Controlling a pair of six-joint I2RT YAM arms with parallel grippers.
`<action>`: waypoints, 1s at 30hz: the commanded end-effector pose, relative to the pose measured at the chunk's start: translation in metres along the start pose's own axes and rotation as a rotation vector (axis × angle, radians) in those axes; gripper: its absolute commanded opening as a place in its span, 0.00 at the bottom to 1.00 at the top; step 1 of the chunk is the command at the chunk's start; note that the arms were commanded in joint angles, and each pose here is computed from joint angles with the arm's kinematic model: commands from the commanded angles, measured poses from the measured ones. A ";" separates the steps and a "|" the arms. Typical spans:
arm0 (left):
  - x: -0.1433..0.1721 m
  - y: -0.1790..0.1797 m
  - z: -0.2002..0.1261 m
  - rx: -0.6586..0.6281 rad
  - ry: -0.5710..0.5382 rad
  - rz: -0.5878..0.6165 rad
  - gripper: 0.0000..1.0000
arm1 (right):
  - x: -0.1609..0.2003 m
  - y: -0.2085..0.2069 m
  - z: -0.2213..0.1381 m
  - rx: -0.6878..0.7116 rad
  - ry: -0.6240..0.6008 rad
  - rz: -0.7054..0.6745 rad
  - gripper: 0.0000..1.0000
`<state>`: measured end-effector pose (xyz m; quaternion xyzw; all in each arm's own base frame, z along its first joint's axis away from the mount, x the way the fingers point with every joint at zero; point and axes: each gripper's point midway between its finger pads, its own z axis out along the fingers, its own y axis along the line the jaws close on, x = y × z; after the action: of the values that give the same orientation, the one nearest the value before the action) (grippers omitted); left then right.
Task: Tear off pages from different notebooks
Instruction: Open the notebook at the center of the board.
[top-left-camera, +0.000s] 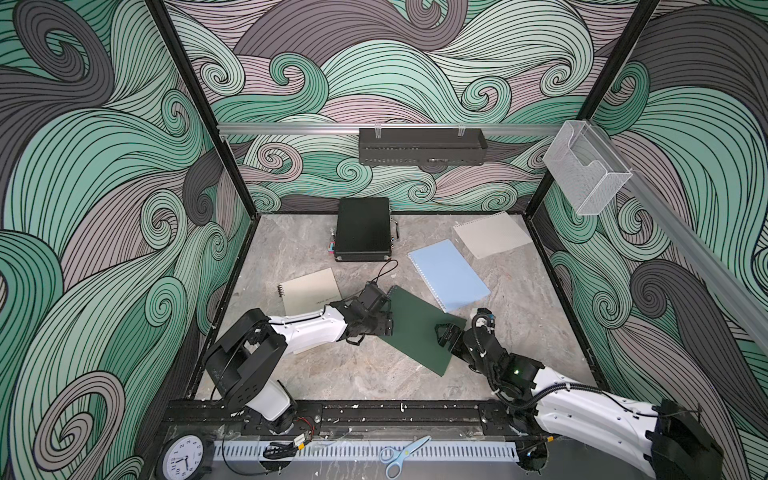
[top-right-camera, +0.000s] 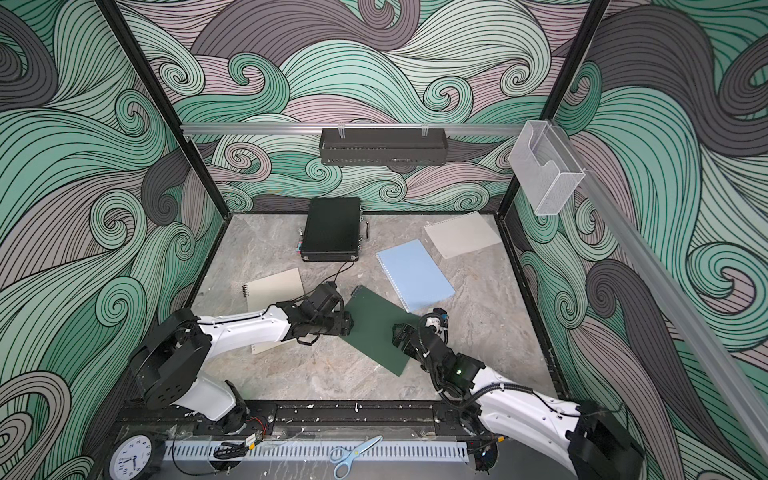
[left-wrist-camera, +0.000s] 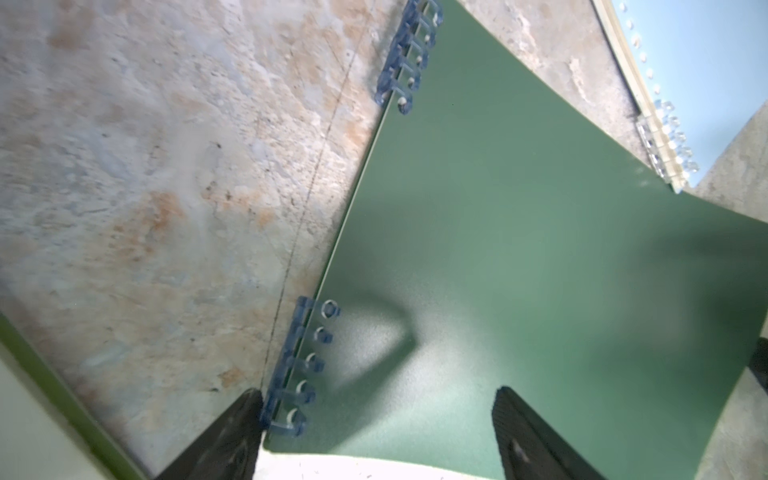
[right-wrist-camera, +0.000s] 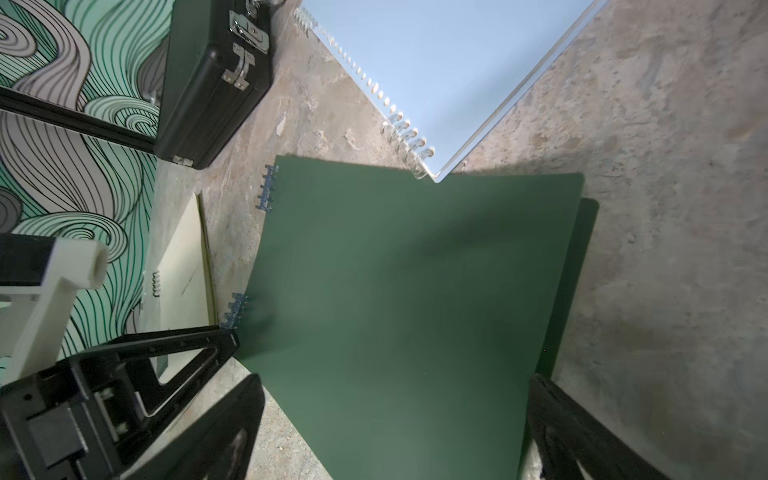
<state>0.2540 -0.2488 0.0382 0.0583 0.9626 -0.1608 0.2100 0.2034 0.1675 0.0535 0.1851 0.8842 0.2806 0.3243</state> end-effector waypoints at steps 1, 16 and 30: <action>-0.006 -0.015 0.002 0.040 -0.002 0.003 0.84 | 0.000 0.031 0.003 -0.108 0.022 0.023 0.96; -0.004 -0.014 -0.001 0.042 -0.004 -0.003 0.84 | -0.001 0.042 0.013 -0.139 0.017 0.026 0.48; -0.020 0.005 -0.060 -0.055 -0.121 -0.022 0.84 | -0.008 0.057 0.014 -0.059 0.044 -0.032 0.06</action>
<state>0.2511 -0.2364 0.0719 0.0410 0.9561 -0.1551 0.2451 0.2276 0.2091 0.0821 0.1612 0.8776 0.3142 0.3242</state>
